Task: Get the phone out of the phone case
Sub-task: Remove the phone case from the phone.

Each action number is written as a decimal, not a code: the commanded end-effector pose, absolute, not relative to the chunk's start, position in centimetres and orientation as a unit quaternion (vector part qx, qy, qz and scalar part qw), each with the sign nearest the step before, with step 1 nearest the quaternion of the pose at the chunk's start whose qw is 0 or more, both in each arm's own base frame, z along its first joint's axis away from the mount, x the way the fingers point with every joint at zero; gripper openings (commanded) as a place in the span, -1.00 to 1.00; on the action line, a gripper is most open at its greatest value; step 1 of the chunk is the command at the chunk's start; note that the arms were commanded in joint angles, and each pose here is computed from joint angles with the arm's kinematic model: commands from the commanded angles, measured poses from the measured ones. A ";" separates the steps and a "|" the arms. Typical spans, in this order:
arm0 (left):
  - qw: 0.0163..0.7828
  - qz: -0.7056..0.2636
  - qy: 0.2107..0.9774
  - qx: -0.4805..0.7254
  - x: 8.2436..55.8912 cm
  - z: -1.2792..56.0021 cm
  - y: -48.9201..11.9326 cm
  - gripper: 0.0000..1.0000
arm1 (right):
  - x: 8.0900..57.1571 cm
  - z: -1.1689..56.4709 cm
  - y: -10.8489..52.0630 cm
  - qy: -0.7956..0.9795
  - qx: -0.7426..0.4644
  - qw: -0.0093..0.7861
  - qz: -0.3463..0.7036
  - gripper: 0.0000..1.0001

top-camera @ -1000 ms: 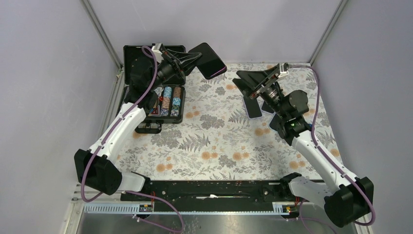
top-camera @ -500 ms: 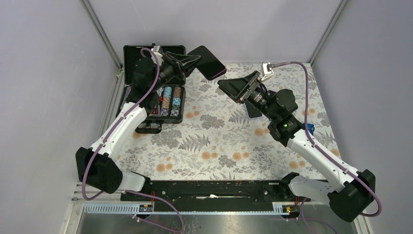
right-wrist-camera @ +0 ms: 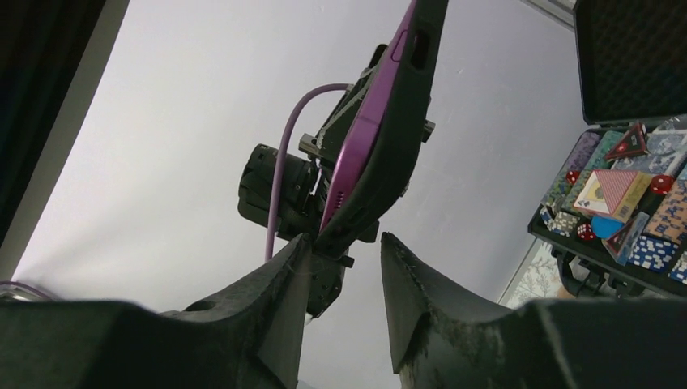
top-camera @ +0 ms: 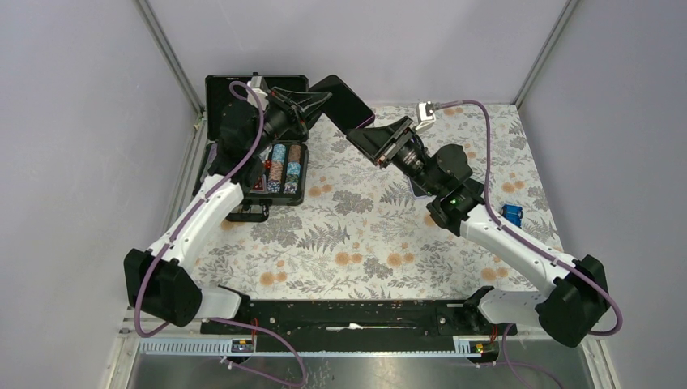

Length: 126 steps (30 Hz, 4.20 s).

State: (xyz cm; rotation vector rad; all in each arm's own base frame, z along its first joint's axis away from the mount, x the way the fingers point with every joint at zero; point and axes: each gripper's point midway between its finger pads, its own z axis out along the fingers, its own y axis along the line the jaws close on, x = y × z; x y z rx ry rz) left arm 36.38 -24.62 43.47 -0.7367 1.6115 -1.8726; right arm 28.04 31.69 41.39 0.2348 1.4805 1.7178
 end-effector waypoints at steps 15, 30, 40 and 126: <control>0.248 -0.737 0.569 -0.269 34.4 48.3 -24.5 -1.00 | 26.9 43.7 33.1 0.538 0.017 0.450 0.712 -0.59; 0.123 -0.741 0.568 -0.336 35.6 44.9 -25.6 -1.00 | 27.0 33.0 34.5 0.625 -0.026 0.423 0.656 -0.85; 0.125 -0.749 0.549 -0.349 35.9 45.0 -24.8 -1.00 | 28.0 28.5 34.4 0.673 0.022 0.385 0.631 -0.83; 0.183 -0.782 0.517 -0.298 33.5 46.5 -24.9 -1.00 | 32.2 35.2 27.7 0.678 0.208 0.412 0.572 0.19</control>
